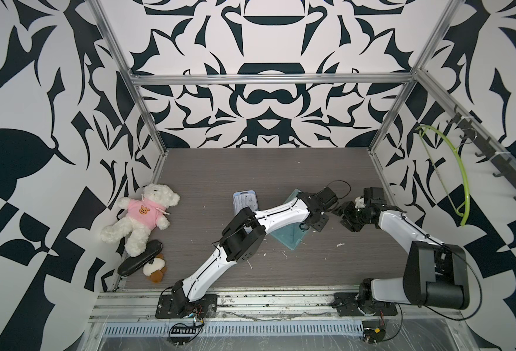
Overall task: Open the ruler set and take out the ruler
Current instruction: Pick up the ruler set box at the center of the board.
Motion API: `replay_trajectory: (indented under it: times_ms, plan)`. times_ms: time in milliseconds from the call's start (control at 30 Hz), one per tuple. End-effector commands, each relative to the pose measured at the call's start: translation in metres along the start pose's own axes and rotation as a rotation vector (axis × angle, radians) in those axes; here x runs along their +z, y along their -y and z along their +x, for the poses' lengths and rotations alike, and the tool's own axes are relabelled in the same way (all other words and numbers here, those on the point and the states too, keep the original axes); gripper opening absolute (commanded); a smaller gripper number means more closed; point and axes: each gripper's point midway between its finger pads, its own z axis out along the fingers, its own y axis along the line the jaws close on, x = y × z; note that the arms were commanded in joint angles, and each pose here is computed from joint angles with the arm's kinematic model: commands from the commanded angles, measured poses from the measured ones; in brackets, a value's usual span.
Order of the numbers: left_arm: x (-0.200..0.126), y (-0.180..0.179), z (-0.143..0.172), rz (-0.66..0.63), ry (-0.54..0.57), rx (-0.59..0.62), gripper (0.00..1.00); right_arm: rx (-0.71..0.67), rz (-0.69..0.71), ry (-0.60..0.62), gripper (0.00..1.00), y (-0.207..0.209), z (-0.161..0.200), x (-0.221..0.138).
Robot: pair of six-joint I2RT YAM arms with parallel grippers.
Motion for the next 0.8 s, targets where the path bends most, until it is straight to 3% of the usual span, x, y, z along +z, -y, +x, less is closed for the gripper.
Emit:
replay_trajectory:
  times_ms: [0, 267, 500, 767]
  plan:
    - [0.026, -0.015, 0.059, -0.064, -0.197, 0.003, 0.58, -0.019, -0.008, 0.007, 0.57, -0.001, -0.002, -0.001]
    - [0.012, -0.008, 0.072, -0.056, -0.205, 0.006, 0.56, -0.019, -0.01, 0.006, 0.57, -0.002, -0.002, -0.001]
    - [0.018, -0.003, 0.069, -0.042, -0.193, 0.004, 0.53, -0.02, -0.014, 0.005, 0.57, -0.002, -0.002, -0.001]
    - [0.014, -0.003, 0.063, -0.044, -0.182, 0.003, 0.34, -0.023, -0.014, 0.011, 0.57, -0.002, -0.003, -0.001]
